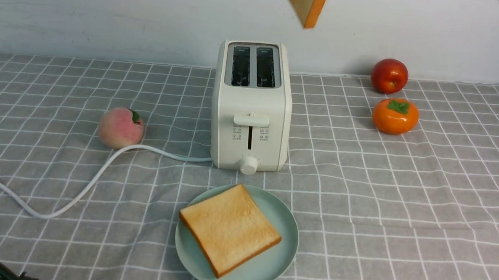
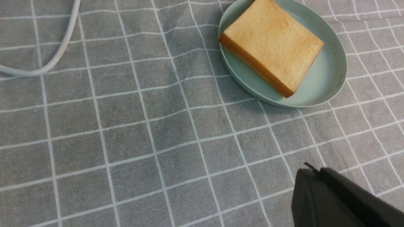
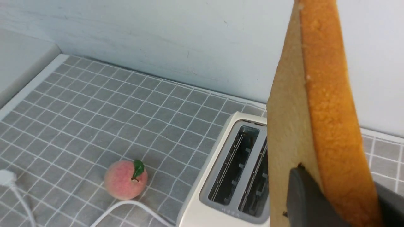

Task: Take toasted bread from bread machine on grey coffee table place on plate.
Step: 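Place the held slice of bread on top of the slice on the plate with the right gripper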

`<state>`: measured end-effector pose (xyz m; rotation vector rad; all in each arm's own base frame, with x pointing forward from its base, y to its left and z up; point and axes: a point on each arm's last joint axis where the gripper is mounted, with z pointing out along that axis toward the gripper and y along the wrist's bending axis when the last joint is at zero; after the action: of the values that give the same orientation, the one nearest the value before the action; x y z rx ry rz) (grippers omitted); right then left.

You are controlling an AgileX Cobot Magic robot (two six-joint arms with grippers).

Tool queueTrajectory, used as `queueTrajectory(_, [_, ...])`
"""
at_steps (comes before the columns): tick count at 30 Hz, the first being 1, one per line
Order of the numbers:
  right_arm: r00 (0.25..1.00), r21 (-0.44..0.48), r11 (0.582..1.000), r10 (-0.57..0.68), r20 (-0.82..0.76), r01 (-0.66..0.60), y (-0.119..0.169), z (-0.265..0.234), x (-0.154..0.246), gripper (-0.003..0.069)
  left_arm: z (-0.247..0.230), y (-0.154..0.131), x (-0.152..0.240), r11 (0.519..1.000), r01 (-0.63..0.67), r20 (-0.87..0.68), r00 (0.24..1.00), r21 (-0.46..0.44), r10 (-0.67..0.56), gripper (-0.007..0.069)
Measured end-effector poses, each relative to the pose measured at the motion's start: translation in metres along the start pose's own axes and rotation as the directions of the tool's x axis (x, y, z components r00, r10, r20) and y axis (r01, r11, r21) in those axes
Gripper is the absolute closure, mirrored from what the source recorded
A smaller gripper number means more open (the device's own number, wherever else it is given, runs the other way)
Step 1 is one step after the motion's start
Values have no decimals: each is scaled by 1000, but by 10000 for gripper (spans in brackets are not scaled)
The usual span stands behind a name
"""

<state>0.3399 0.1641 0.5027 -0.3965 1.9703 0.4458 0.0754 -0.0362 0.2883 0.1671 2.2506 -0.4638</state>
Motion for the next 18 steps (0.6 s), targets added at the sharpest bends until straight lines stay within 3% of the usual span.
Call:
queueTrajectory(7, [989, -21, 999, -35, -145, 32, 11, -82, 4, 548, 0, 0, 0, 1000, -2, -3, 1000, 0, 2, 639])
queueTrajectory(13, [978, -108, 994, -18, -208, -5, 19, -85, 19, 548, 0, 0, 1, 1000, -4, -5, 1000, -2, 4, 639])
queueTrajectory(18, [906, -271, 957, -21, -422, -104, 27, -47, 71, 548, 4, 2, 7, 1000, 2, -26, 1000, -4, -2, 639])
